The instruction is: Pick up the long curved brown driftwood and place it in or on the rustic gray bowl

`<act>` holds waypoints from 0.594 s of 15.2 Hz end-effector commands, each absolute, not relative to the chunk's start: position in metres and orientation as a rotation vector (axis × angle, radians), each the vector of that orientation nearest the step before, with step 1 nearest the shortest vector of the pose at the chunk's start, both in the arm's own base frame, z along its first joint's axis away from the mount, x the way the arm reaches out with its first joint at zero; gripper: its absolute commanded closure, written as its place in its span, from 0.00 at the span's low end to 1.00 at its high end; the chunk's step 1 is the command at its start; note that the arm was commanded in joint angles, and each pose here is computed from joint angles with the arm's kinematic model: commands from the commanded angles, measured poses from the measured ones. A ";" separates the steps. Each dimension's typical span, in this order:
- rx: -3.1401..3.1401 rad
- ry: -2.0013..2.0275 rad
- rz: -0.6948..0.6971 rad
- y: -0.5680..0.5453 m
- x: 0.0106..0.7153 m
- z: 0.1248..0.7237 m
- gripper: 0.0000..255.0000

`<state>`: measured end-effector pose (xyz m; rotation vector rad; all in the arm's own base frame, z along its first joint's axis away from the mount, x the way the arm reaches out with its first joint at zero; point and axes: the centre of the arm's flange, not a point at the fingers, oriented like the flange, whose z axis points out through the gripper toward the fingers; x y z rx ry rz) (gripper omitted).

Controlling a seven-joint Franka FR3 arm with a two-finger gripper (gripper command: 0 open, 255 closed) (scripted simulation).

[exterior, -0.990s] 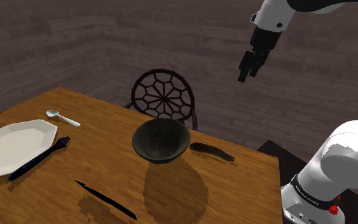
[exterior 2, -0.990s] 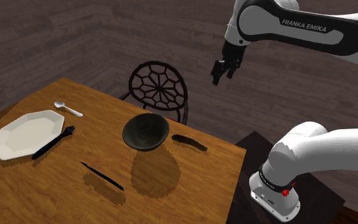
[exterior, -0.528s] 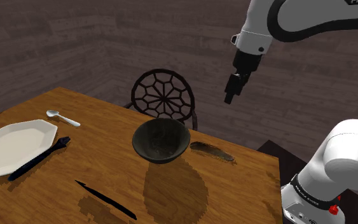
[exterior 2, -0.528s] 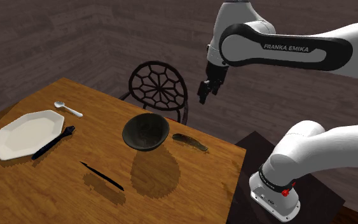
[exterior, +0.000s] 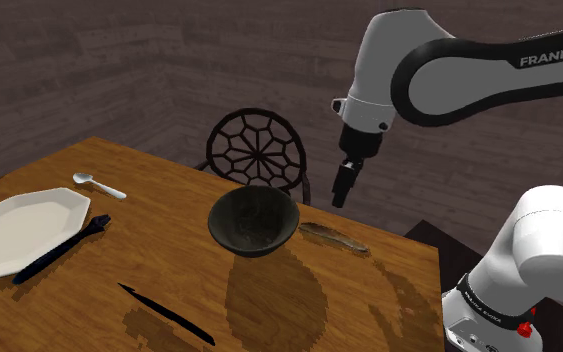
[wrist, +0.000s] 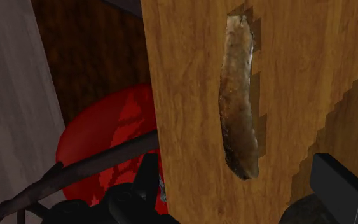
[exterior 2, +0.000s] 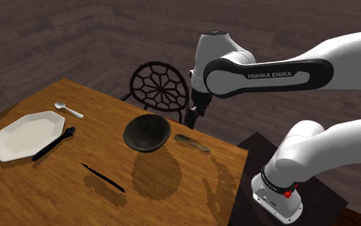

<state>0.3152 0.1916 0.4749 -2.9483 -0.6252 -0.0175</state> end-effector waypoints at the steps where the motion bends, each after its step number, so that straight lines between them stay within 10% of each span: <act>1: -2.931 -0.684 -0.004 0.212 0.312 0.461 0.00; 9: -2.908 -0.757 0.014 0.240 0.303 0.415 0.00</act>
